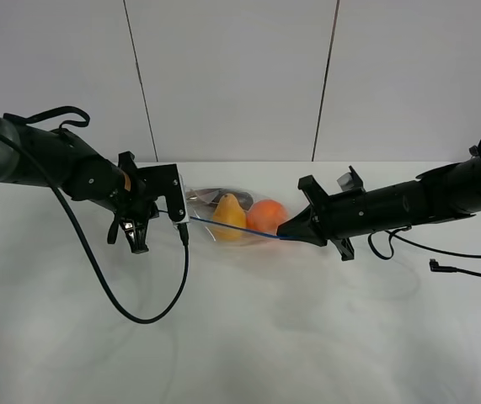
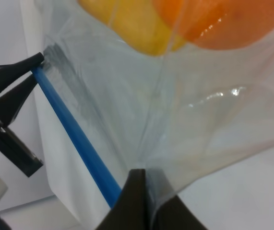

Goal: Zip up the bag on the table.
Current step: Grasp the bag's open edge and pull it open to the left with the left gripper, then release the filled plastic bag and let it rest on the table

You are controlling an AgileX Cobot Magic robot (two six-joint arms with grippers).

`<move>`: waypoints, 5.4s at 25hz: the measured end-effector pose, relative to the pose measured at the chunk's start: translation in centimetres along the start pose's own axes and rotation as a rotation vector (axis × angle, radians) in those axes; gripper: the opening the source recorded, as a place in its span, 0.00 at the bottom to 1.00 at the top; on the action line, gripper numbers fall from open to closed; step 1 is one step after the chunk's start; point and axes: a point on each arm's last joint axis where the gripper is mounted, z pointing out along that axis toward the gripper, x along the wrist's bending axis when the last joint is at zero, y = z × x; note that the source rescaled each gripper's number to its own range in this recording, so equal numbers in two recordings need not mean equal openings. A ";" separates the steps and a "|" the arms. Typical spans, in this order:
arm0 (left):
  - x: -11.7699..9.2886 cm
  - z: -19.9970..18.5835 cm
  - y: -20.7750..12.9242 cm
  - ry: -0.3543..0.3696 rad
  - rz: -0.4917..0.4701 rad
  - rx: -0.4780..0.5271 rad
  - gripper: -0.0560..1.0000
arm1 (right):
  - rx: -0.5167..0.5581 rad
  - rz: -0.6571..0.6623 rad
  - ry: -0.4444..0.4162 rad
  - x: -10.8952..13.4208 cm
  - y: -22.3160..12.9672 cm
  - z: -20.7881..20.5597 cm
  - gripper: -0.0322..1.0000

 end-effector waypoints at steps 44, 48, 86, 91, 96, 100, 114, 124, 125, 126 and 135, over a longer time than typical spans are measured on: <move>5.2 -1.0 -9.7 0.133 -1.166 0.226 0.94 | 0.019 -0.045 -0.052 -0.3 -0.2 0.1 0.03; 5.2 -1.7 -13.2 0.136 -1.257 0.366 0.94 | 0.020 -0.051 -0.054 -0.3 -0.2 0.1 0.03; 7.7 -12.6 -9.4 0.102 -1.368 0.042 0.94 | 0.054 -0.101 -0.114 -0.9 -0.4 0.1 0.03; 6.9 -16.8 -4.5 0.090 -1.251 -0.102 0.94 | 0.064 -0.102 -0.122 -1.0 -0.5 0.1 0.03; 6.3 -21.6 -3.9 0.145 -1.224 -0.206 0.94 | 0.068 -0.103 -0.126 -1.0 -0.6 0.0 0.03; 4.3 -25.3 -4.4 0.193 -1.212 -0.273 0.94 | 0.069 -0.100 -0.123 -1.0 -0.6 0.1 0.03; -6.0 -36.5 -8.1 0.390 -1.112 -0.408 0.94 | 0.076 -0.111 -0.133 -1.1 -0.6 0.0 0.03; -12.2 -41.2 -10.1 0.456 -1.151 -0.528 0.94 | 0.077 -0.113 -0.135 -1.1 -0.6 0.0 0.03; -12.7 -41.5 -10.3 0.463 -1.150 -0.537 0.94 | 0.077 -0.113 -0.135 -1.1 -0.6 0.0 0.03; -13.2 -41.9 -10.4 0.473 -1.147 -0.552 0.94 | 0.077 -0.113 -0.135 -1.1 -0.6 0.0 0.03; -18.4 -43.5 -12.0 0.562 -1.078 -0.696 0.94 | 0.076 -0.122 -0.138 -1.1 -0.6 0.0 0.03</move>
